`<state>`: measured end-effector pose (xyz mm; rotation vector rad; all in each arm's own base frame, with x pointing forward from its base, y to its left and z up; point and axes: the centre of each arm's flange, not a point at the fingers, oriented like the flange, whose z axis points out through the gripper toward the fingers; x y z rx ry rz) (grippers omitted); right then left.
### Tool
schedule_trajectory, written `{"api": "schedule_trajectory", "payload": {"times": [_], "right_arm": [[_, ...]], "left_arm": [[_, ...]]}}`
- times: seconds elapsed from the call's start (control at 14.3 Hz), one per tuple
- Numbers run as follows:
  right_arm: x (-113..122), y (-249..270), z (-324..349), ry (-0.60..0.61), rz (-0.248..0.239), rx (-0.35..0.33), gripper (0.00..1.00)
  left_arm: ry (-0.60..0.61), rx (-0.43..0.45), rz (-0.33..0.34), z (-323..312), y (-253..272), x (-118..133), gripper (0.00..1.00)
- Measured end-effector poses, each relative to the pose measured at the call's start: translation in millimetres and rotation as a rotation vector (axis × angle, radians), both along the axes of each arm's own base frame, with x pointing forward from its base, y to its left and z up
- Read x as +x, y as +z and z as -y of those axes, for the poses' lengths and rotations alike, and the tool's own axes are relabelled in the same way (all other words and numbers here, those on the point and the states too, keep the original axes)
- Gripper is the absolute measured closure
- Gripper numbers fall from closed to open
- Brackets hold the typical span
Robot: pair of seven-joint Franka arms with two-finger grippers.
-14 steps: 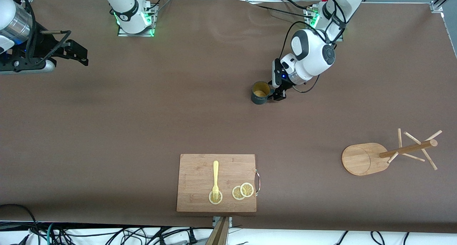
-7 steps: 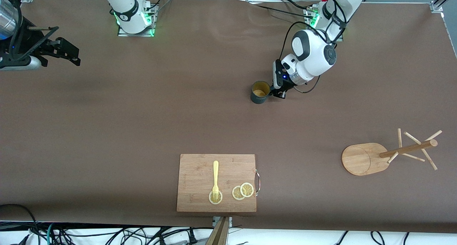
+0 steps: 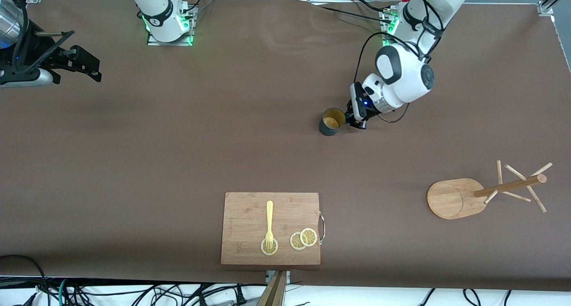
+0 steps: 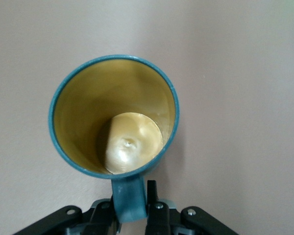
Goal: Pass cup and hang on rack
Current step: 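Lift the mug with the left gripper and carry it to the rack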
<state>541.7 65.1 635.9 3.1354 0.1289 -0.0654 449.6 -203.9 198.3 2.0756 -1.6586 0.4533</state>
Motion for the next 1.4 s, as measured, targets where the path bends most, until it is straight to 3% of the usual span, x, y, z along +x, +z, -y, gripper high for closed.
{"api": "schedule_trajectory", "payload": {"times": [0.49, 0.84, 1.19, 1.4], "right_arm": [[6, -5, -2, 0.017, 0.008, 0.002, 0.0], [6, -5, -4, 0.021, 0.009, 0.002, 0.0], [6, -5, -4, 0.022, 0.009, 0.002, 0.0], [6, -5, -4, 0.023, 0.008, 0.002, 0.0]], "left_arm": [[0.354, -0.2, -0.425, -63, 59, 40, 0.79], [0.56, -0.164, -0.651, -161, 134, 92, 0.79], [0.75, -0.2, -0.885, -240, 156, 103, 0.79], [0.894, -0.28, -1.012, -277, 174, 116, 0.79]]}}
